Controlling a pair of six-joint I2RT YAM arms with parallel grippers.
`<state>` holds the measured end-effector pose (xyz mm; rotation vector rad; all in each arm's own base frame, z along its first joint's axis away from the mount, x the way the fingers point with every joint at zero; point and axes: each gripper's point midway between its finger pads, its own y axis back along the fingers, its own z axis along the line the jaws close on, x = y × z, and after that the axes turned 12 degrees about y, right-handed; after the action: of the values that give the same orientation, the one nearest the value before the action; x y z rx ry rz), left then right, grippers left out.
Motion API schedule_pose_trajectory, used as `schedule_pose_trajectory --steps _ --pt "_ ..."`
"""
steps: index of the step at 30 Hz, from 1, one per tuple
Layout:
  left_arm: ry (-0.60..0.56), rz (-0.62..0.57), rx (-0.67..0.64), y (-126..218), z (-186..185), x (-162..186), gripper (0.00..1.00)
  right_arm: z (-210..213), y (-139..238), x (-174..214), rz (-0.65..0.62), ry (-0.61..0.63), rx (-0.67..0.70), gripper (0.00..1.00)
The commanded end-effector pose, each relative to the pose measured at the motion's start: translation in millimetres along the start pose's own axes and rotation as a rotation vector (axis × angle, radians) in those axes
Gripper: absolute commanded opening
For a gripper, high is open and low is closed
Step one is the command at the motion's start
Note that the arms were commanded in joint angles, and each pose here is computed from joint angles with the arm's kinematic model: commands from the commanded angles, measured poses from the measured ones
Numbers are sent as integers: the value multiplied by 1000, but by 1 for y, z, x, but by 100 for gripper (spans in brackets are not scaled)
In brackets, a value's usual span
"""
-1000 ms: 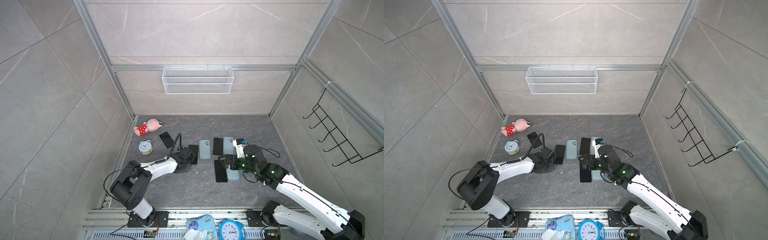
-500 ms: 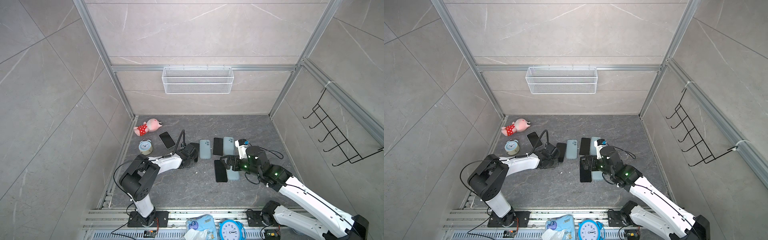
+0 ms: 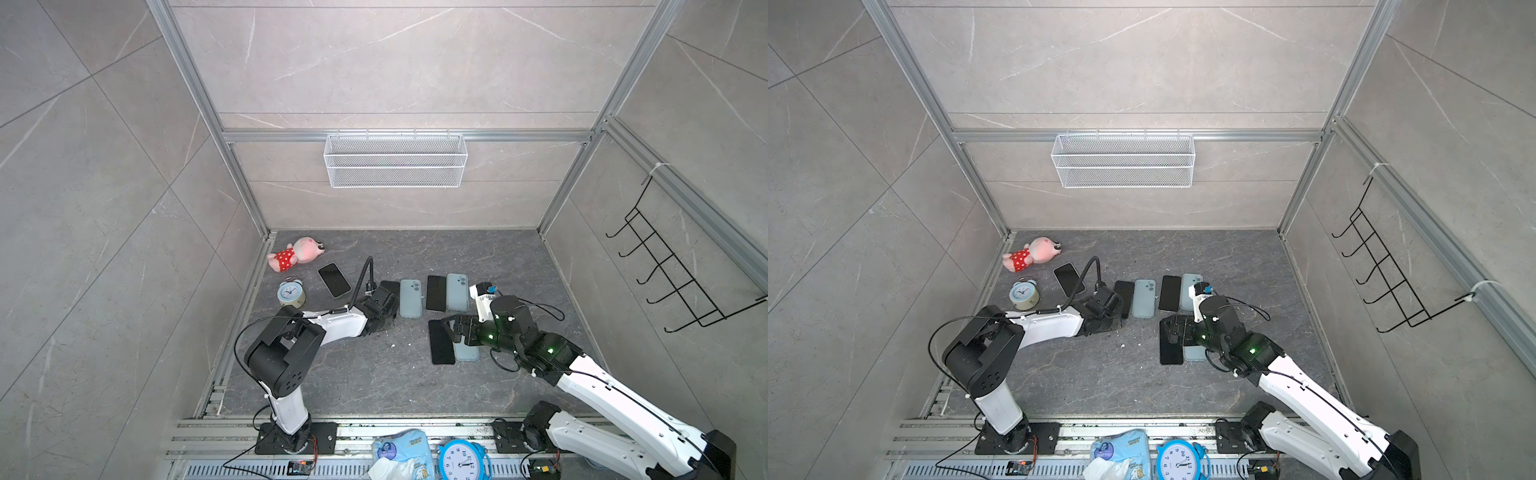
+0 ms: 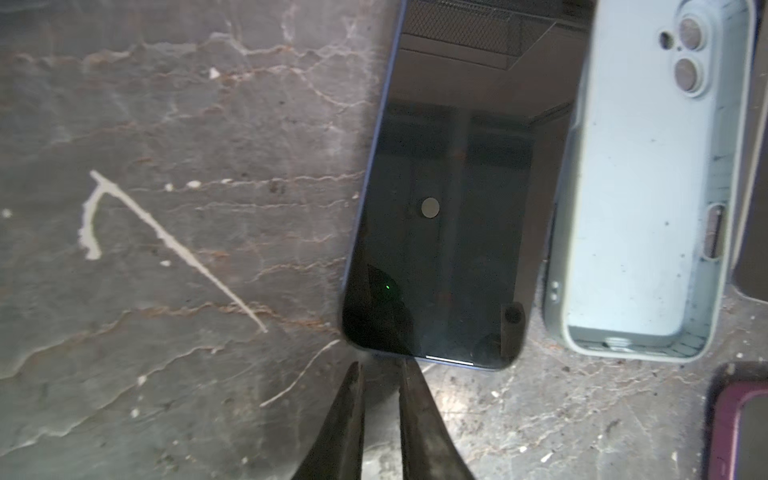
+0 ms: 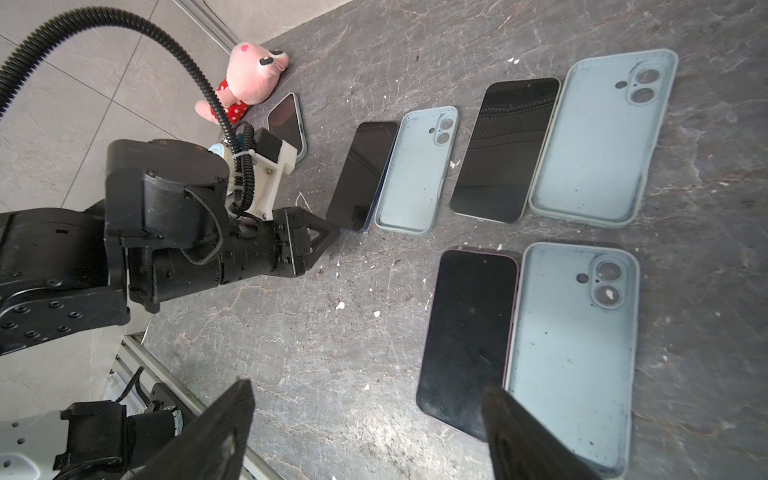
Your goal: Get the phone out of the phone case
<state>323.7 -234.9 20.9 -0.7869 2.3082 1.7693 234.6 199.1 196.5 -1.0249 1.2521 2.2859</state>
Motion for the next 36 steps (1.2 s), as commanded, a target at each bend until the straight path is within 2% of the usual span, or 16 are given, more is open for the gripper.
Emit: schedule_pose_trajectory --steps 1,7,10,11,13,16,17,19,23,28,36 --pt "-35 22 43 -3 -12 6 18 -2 1 3 -4 15 8 87" --pt "-30 -33 57 20 2 4 19 -5 2 4 -8 15 19 87" --pt "-23 -107 52 48 13 -8 25 -1 3 5 -1 22 3 87" --pt "-28 -140 36 60 19 -14 29 1 3 5 -3 26 -14 87" --pt "-43 -192 -16 82 32 -27 44 7 6 5 -11 35 -46 88" --pt "-25 -186 -94 103 58 -49 77 13 10 6 -11 51 -82 89" --pt "-8 -170 -122 105 70 -57 85 16 12 7 -9 59 -92 89" --pt "22 -134 -158 106 88 -73 92 21 15 9 -16 75 -110 89" --pt "79 -103 -175 98 104 -104 97 28 20 10 -29 115 -130 92" --pt "149 -60 -177 74 110 -138 99 33 8 1 -17 231 -117 100" --pt "196 25 -196 25 116 -175 100 42 -17 -22 -31 360 -111 100"
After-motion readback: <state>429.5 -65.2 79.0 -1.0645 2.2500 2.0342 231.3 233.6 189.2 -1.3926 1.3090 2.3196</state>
